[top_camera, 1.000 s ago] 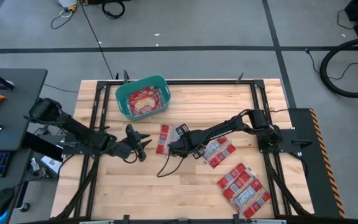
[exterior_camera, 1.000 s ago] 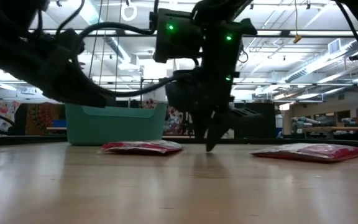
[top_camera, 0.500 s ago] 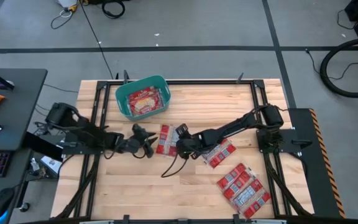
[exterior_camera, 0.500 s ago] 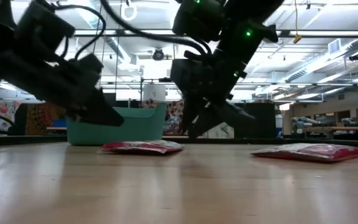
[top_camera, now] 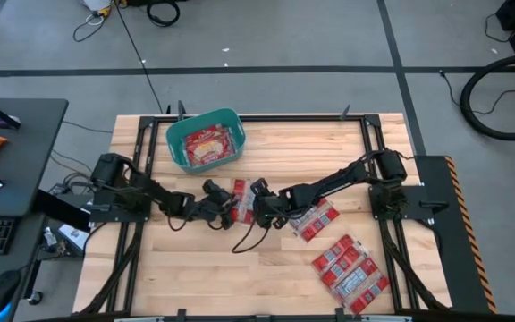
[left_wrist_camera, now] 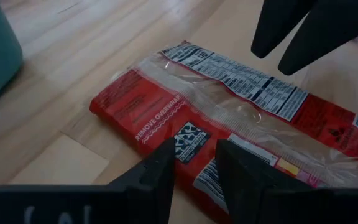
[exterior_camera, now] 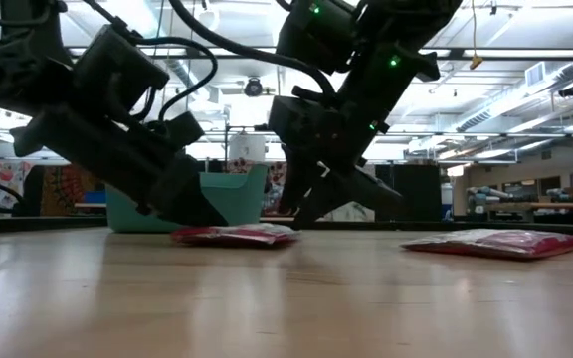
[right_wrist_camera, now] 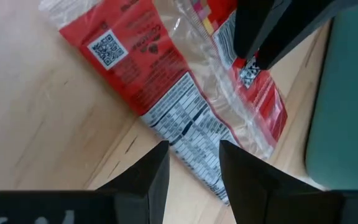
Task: Sort popcorn bags into baskets
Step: Put the popcorn bag into the green bin
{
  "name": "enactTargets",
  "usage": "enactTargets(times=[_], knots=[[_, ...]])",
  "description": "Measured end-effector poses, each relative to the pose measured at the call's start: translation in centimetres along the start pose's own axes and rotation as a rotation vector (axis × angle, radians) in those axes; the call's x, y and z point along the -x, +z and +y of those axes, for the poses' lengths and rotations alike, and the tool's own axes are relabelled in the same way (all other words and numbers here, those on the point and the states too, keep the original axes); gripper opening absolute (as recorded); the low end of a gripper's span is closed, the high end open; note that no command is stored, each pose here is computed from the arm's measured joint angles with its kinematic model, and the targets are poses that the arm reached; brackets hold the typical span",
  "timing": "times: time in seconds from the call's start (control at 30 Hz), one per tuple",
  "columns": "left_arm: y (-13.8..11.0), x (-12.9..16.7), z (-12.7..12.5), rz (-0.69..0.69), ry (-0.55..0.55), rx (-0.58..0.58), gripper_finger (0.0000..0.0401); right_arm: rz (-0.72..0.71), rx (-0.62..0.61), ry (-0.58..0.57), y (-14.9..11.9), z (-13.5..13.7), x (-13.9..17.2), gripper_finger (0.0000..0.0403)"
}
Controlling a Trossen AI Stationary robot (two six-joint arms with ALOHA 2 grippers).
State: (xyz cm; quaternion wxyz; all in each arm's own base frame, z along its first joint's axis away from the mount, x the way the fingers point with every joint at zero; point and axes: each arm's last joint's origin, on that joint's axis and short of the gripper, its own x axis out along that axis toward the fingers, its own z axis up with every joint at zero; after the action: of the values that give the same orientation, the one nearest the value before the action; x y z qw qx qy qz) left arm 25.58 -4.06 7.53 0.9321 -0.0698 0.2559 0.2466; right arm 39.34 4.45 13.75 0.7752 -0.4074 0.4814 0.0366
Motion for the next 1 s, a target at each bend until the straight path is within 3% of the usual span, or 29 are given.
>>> enactTargets(times=[0.33,0.5,0.63,0.8,1.0], knots=[[-0.6,0.0,0.2,0.057,0.008,0.004,0.0121,0.02,0.143,0.017,-0.9,0.7,-0.6,0.0146],[-0.6,0.1,0.1,0.059,0.002,0.001,0.0121,-0.076,0.164,-0.04,-1.2,0.8,-1.3,0.0146],[-0.7,0.1,0.1,0.062,-0.002,-0.003,0.0121,-0.185,0.251,-0.044,-1.1,0.8,-1.6,0.0146],[-0.7,0.1,0.1,0.063,-0.006,-0.003,0.0121,-0.229,0.236,-0.081,-0.9,0.5,-1.6,0.0139],[-0.8,0.1,0.1,0.063,-0.012,-0.006,0.0121,-0.235,0.183,-0.051,-1.1,0.4,-1.7,0.0095]])
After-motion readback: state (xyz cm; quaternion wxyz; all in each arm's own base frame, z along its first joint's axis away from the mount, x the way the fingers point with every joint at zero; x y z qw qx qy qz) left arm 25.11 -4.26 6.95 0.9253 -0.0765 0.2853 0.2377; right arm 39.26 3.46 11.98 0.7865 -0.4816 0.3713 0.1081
